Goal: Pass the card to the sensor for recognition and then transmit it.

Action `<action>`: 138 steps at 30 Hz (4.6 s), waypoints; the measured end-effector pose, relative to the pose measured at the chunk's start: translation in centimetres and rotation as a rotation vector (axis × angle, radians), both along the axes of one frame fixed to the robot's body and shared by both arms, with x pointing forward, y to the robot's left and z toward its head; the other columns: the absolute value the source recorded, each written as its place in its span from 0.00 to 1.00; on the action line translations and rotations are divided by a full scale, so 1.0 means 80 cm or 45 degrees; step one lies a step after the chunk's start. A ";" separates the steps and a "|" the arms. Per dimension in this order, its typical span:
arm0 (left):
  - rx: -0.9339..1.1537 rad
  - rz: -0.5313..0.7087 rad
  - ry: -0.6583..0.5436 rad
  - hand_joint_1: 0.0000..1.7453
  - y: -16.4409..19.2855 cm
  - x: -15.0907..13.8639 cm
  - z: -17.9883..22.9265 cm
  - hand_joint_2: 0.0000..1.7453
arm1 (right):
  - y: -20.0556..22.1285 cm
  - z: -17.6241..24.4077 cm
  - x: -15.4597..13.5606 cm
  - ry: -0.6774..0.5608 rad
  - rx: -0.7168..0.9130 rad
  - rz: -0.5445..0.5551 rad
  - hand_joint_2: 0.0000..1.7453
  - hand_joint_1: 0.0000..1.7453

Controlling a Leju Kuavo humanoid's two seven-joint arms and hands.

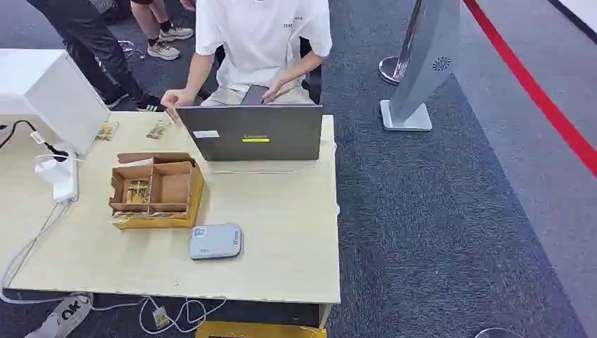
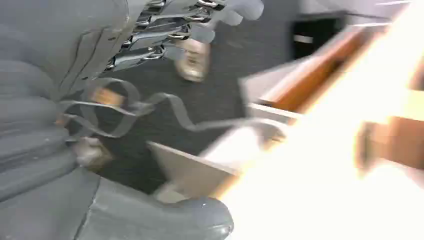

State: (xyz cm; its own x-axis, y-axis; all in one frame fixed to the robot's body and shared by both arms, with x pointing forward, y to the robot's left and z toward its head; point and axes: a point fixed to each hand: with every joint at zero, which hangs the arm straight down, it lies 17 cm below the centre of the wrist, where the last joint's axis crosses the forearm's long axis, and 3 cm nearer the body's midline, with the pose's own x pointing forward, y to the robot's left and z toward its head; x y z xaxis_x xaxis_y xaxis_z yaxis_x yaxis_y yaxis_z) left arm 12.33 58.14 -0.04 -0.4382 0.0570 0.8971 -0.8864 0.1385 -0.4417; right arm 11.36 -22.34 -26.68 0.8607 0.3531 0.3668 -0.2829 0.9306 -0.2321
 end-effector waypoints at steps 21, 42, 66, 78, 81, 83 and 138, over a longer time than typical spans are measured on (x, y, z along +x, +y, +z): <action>0.808 -0.196 -0.208 0.00 0.022 0.081 0.298 1.00 | 0.009 0.005 0.025 -0.032 0.007 0.112 0.00 0.00; 1.122 -0.508 0.261 0.00 -0.035 0.310 0.402 1.00 | 0.012 0.008 0.039 -0.037 0.014 0.137 0.00 0.00; 1.614 -0.475 0.910 1.00 -0.139 0.483 0.447 0.00 | 0.016 0.010 0.051 -0.035 0.024 0.164 0.00 0.00; 1.975 -0.271 1.147 1.00 -0.196 0.531 0.466 0.00 | 0.019 0.012 0.057 -0.035 0.037 0.179 0.00 0.00; 2.067 -0.204 1.191 1.00 -0.210 0.538 0.469 0.00 | 0.020 0.012 0.058 -0.035 0.037 0.182 0.00 0.00; 2.130 -0.160 1.218 1.00 -0.220 0.543 0.470 0.00 | 0.019 0.012 0.058 -0.035 0.037 0.182 0.00 0.00; 2.551 -0.871 1.477 1.00 -0.464 0.437 0.209 0.00 | 0.013 0.002 0.015 0.016 0.019 0.093 0.00 0.00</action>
